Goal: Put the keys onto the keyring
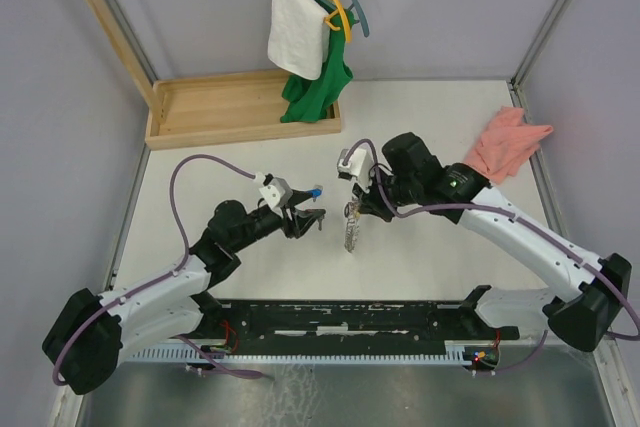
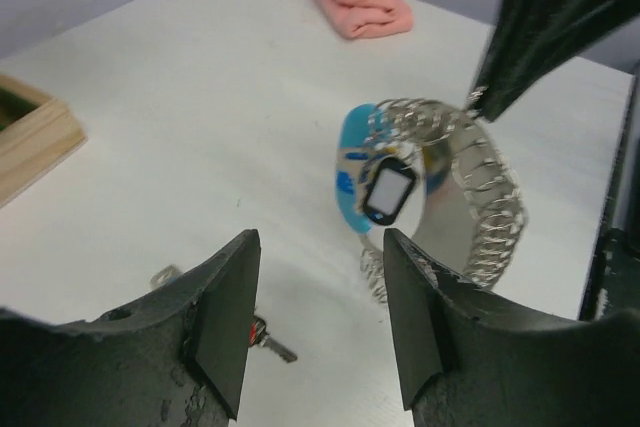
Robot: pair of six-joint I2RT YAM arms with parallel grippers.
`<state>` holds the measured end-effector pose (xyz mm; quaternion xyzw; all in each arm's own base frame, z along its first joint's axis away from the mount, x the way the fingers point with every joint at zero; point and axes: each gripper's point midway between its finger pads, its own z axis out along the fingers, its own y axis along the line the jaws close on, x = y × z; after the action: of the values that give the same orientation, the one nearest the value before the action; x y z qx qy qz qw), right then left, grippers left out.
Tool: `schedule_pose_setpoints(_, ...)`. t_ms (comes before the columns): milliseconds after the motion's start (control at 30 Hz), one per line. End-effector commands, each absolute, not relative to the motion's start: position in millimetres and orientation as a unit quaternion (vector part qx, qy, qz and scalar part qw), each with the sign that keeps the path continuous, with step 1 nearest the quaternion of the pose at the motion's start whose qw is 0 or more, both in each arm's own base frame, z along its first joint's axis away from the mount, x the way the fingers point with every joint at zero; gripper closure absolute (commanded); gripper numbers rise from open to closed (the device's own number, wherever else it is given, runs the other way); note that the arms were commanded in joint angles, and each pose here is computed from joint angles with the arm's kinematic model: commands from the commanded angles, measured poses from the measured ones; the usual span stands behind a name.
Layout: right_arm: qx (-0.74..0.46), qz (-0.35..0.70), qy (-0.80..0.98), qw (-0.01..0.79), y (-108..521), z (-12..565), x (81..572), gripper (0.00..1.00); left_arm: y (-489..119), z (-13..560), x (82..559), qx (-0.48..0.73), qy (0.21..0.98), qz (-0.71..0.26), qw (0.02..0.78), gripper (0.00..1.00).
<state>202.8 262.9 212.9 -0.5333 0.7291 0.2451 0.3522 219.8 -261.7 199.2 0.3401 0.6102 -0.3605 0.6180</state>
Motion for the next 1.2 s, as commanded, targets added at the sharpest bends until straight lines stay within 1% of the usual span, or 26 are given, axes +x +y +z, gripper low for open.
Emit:
schedule_pose_setpoints(0,-0.554,0.155,0.770,0.275,224.6,204.6,193.6,0.99,-237.9,178.6,244.0,0.242,0.684,-0.315,0.612,0.39)
schedule_pose_setpoints(33,-0.559,0.141,0.775,0.258,218.6,200.8,190.3,0.99,-235.9,174.1,245.9,0.233,0.693,-0.309,0.607,0.38)
schedule_pose_setpoints(167,-0.585,0.123,0.767,0.232,219.9,196.5,181.8,0.99,-234.5,155.1,249.4,0.214,0.730,-0.301,0.575,0.37)
schedule_pose_setpoints(400,-0.617,0.104,0.746,0.229,233.6,183.3,182.2,0.99,-231.4,112.7,256.4,0.182,0.801,-0.268,0.504,0.36)
schedule_pose_setpoints(533,-0.622,0.108,0.739,0.234,236.3,177.3,179.0,0.99,-237.6,102.7,264.9,0.202,0.814,-0.251,0.483,0.36)
schedule_pose_setpoints(633,-0.624,0.109,0.736,0.239,234.6,176.5,175.8,0.99,-247.9,98.3,274.4,0.217,0.817,-0.261,0.466,0.37)
schedule_pose_setpoints(767,-0.625,0.113,0.731,0.251,234.0,179.5,173.1,0.99,-257.7,81.7,287.6,0.245,0.829,-0.250,0.437,0.40)
schedule_pose_setpoints(933,-0.627,0.122,0.726,0.256,235.3,178.3,169.4,0.99,-265.9,60.3,295.9,0.284,0.839,-0.232,0.402,0.51)
schedule_pose_setpoints(1167,-0.629,0.124,0.725,0.252,237.8,174.7,168.7,0.99,-281.4,51.7,289.9,0.333,0.822,-0.261,0.382,0.55)
